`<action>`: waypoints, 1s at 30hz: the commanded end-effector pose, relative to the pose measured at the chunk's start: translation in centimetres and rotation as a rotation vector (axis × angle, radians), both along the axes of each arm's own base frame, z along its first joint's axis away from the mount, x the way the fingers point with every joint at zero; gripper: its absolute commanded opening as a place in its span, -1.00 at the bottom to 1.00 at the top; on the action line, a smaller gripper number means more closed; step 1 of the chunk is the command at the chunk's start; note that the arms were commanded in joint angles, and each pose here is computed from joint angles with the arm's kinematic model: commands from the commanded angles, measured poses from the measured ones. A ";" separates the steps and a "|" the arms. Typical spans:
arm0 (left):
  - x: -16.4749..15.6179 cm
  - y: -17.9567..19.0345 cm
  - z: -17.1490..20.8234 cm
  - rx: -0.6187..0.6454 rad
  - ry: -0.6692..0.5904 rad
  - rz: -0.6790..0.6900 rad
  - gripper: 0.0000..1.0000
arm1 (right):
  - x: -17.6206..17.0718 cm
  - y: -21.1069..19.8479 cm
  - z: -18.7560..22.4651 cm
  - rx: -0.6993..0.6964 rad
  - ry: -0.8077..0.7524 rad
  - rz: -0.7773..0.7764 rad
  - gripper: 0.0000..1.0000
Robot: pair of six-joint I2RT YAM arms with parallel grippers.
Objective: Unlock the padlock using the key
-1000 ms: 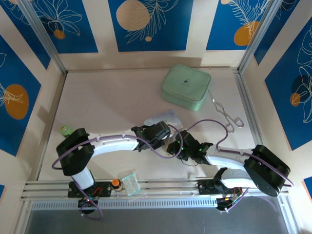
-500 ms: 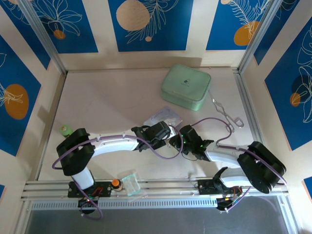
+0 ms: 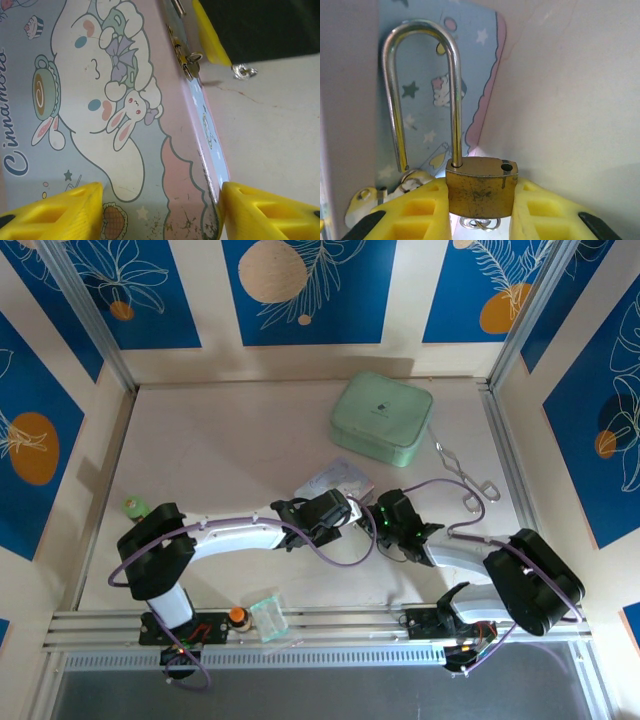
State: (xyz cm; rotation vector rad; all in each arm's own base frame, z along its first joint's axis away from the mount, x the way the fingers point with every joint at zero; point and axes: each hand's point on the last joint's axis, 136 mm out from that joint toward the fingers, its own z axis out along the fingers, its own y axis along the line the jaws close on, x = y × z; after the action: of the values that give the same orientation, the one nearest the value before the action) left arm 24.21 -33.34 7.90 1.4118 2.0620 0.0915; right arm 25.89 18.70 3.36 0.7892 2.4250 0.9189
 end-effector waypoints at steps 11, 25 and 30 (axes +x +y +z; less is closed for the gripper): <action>-0.3 2.3 -3.4 0.086 0.041 0.146 0.31 | -3.2 -1.7 -2.5 -0.185 0.186 0.191 -0.48; 4.8 4.4 -0.6 0.032 -0.118 0.366 0.58 | -5.4 -3.8 -3.0 -0.459 0.431 0.411 -0.42; 6.2 5.9 0.3 0.013 -0.151 0.416 0.75 | -5.8 -5.1 -2.5 -0.582 0.507 0.474 -0.38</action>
State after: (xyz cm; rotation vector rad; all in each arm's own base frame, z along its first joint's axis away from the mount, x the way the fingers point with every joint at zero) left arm 29.47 -29.36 7.76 0.9958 2.1956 0.3015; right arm 24.01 17.23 1.95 0.3158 2.9783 0.4011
